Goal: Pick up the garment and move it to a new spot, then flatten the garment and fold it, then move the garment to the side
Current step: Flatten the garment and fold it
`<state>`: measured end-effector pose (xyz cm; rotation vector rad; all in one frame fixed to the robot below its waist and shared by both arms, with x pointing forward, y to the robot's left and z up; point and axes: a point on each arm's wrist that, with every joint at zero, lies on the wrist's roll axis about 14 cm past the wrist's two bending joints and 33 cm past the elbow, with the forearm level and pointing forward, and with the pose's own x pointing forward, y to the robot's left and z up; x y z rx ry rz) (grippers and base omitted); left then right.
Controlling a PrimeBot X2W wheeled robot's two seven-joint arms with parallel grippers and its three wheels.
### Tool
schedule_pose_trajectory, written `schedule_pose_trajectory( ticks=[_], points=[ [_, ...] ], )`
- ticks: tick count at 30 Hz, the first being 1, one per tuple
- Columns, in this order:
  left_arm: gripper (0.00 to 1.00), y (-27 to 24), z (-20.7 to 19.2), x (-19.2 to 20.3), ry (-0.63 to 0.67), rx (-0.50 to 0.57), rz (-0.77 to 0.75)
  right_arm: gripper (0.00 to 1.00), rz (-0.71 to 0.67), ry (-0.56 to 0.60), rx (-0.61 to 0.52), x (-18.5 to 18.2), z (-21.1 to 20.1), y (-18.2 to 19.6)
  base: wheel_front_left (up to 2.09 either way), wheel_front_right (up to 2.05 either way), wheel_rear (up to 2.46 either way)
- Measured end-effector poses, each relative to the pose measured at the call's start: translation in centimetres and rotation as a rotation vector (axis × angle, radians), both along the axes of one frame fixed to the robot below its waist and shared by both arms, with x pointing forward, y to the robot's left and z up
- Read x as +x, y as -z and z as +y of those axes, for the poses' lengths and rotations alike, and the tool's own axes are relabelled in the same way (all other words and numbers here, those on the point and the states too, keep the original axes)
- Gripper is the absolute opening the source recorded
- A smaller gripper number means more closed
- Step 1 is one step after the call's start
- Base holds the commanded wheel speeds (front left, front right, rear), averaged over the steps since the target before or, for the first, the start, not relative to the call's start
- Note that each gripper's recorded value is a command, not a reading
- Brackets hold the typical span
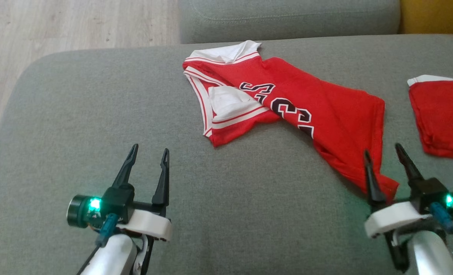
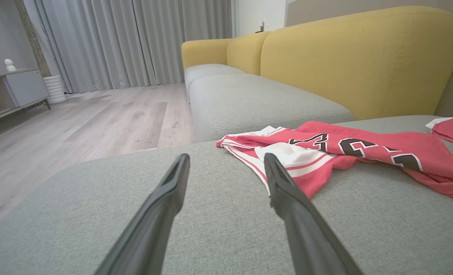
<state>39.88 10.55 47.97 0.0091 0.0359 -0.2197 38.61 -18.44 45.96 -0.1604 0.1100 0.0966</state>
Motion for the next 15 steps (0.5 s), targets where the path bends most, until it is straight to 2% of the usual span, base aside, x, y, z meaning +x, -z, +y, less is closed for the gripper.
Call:
schedule_pose_trajectory(
  ticks=[6, 11, 15],
  points=[
    [1.00, 0.0, -0.1, 0.0, 0.000, -0.015, 0.002, 1.00, -0.097, -0.052, 0.131, 0.5, 2.9, -2.4, 0.00, 0.00, 0.00],
    [1.00, 1.2, -1.3, 0.6, 0.041, -0.045, 0.045, 1.00, -0.082, -0.057, 0.226, 0.4, 3.7, -1.8, 0.00, 0.00, 0.00],
    [1.00, 1.9, -2.6, 3.3, 0.100, -0.030, 0.094, 1.00, -0.059, -0.032, 0.258, 0.6, 3.2, -0.9, 0.00, 0.00, 0.00]
  ],
)
